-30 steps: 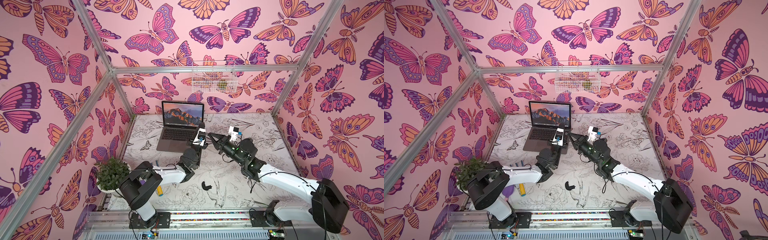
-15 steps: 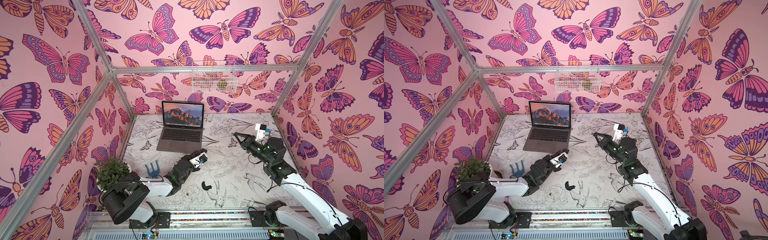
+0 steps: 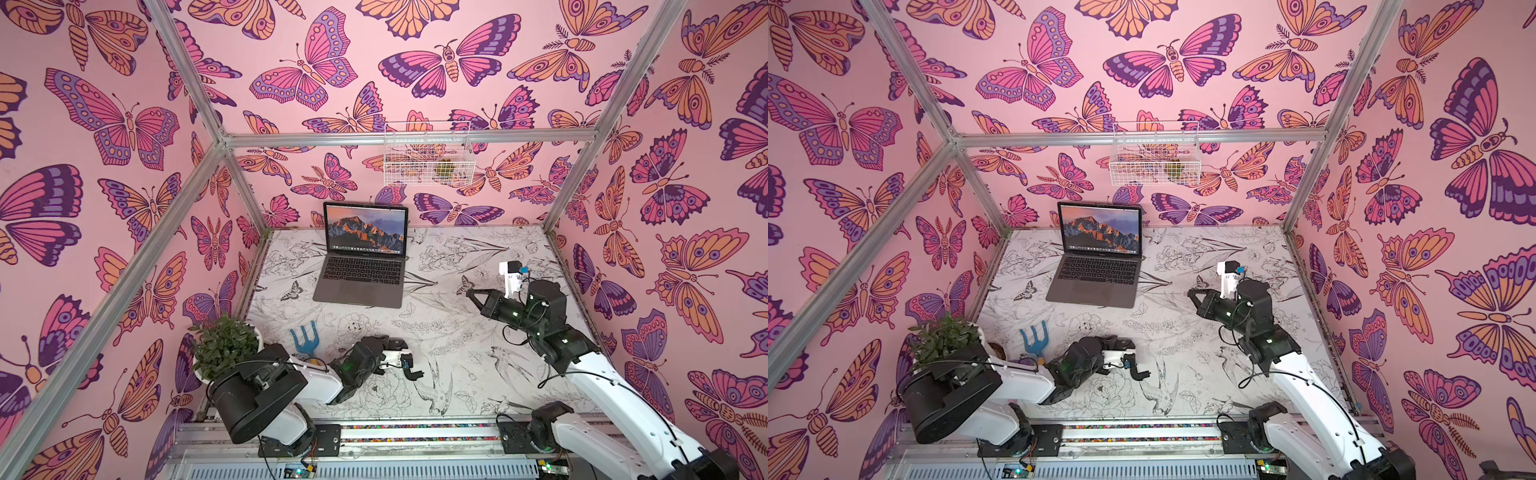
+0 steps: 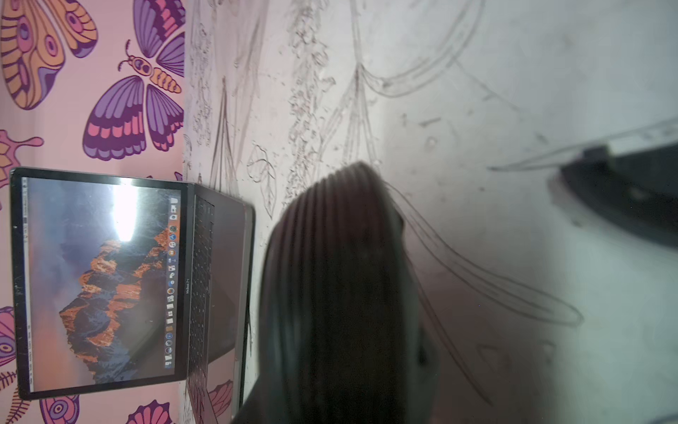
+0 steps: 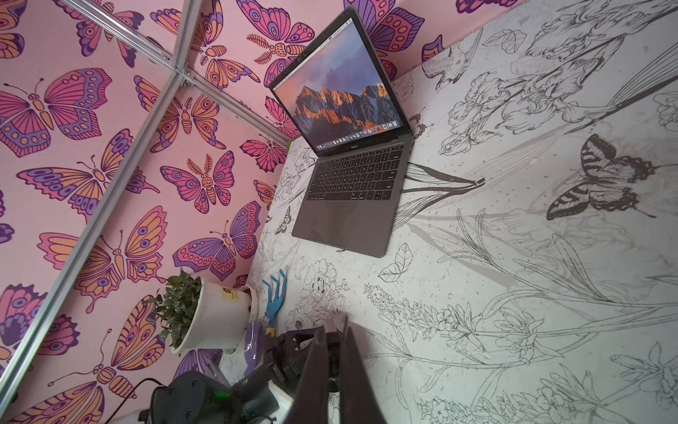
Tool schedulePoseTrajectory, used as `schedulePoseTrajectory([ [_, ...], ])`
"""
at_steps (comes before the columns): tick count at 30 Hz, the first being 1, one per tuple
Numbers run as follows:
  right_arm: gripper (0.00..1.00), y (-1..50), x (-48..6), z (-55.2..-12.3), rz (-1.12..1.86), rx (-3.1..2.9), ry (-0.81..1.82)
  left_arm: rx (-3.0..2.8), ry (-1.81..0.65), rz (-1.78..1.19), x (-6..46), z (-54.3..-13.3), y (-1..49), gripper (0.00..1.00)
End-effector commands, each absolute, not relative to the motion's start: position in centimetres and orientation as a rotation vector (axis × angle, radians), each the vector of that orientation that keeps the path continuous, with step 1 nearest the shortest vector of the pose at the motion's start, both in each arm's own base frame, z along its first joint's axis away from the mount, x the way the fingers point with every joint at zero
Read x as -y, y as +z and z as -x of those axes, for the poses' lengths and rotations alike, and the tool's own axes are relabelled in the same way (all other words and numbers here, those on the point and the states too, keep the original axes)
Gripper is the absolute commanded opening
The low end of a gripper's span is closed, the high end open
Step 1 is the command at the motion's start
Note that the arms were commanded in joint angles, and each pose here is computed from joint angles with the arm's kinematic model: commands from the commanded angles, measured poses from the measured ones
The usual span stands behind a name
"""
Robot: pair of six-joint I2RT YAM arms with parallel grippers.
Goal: Insert the wireless mouse receiver into the laptop
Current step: Place the mouse at the center of the board, then adjust the laptop at the center of the board.
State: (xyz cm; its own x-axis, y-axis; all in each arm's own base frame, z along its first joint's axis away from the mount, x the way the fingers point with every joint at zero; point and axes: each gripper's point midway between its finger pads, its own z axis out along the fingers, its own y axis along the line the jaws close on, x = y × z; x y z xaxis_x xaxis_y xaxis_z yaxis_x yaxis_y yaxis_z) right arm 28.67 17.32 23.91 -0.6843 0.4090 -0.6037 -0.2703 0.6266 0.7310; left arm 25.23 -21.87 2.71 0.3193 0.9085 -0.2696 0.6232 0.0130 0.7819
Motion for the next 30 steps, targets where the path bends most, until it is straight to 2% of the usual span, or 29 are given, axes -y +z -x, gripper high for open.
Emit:
schedulePoseTrajectory([
  [1, 0.0, 23.5, -17.6, -28.8, -0.06, -2.07, 1.082, -1.382, 0.443, -1.807, 20.9, -24.1, 1.4, 0.5],
  [9, 0.0, 23.2, -18.1, -29.5, -0.032, -2.078, 1.084, -1.407, 0.483, -1.795, 19.6, -22.6, 3.9, 0.75],
  [12, 0.0, 23.0, -18.3, -29.7, -0.013, -2.079, 1.08, -1.425, 0.536, -1.739, 18.2, -22.1, 6.2, 0.88],
  [13, 0.0, 22.9, -18.4, -29.9, -0.01, -2.079, 1.08, -1.455, 0.528, -1.686, 17.7, -22.1, 7.4, 0.98],
  [14, 0.0, 22.8, -18.5, -30.0, -0.006, -2.078, 1.086, -1.504, 0.496, -1.615, 17.4, -22.1, 8.7, 1.0],
  [19, 0.0, 22.0, -19.4, -31.2, -0.009, -2.072, 1.102, -1.764, 0.105, -0.954, 17.0, -25.0, 17.6, 1.0],
  [22, 0.0, 21.7, -20.2, -31.8, -0.008, -2.074, 1.101, -1.813, -0.031, -0.459, 15.7, -29.2, 20.5, 1.0],
  [26, 0.0, 21.5, -21.2, -32.7, -0.013, -2.079, 1.114, -2.052, -0.233, -0.074, 14.1, -34.9, 19.0, 1.0],
  [30, 0.0, 21.4, -21.9, -33.0, -0.006, -2.089, 1.119, -2.195, -0.151, 0.132, 10.9, -40.5, 15.8, 1.0],
])
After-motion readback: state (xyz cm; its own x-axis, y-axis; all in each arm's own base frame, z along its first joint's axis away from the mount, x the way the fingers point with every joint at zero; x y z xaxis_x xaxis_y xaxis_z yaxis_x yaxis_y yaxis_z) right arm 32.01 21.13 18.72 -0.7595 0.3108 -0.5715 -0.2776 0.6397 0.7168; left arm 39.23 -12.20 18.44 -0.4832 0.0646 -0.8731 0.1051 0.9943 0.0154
